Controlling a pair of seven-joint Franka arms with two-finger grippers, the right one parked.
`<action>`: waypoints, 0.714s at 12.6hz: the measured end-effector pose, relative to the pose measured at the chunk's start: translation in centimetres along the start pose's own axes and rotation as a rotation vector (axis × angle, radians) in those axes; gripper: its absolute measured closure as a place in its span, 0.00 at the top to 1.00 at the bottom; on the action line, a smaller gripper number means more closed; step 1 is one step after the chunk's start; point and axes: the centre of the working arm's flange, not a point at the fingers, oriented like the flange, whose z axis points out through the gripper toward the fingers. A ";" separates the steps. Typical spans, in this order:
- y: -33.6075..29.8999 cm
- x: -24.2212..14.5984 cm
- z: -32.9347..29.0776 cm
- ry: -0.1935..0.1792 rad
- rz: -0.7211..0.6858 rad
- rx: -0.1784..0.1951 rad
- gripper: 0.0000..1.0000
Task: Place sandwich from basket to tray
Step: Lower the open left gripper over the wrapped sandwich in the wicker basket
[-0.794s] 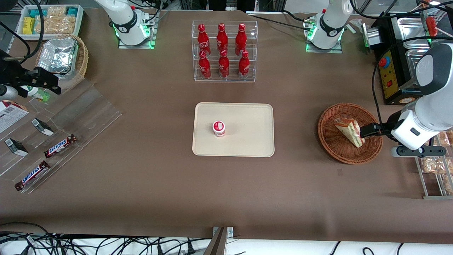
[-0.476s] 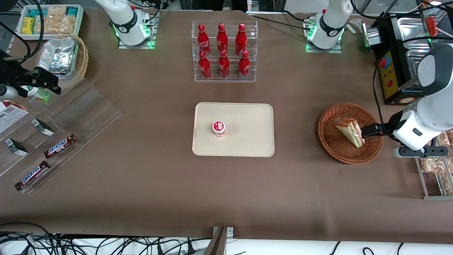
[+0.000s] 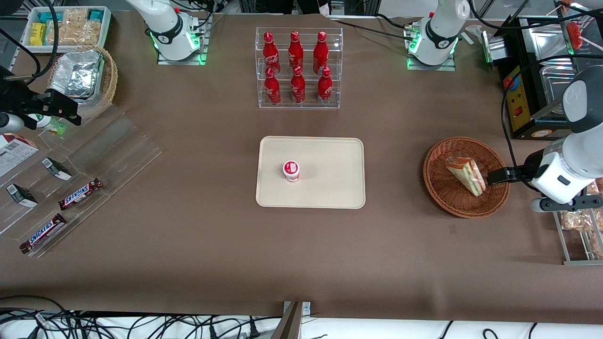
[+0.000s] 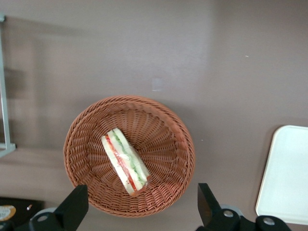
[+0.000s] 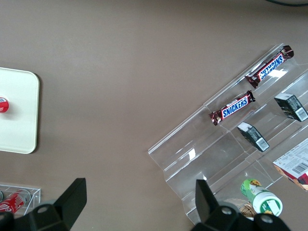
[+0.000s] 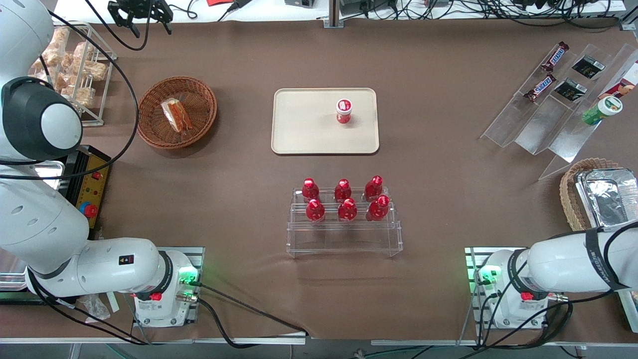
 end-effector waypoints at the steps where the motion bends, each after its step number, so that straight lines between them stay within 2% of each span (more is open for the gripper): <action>1: -0.4 0.0 0.7 -0.014 -0.041 0.002 1.00; 3: -0.7 -0.1 2.6 -0.037 -0.151 0.007 1.00; 4: -0.8 -0.1 3.9 -0.035 -0.219 0.008 1.00; 9: -1.7 -2.6 10.9 0.000 -0.406 0.003 1.00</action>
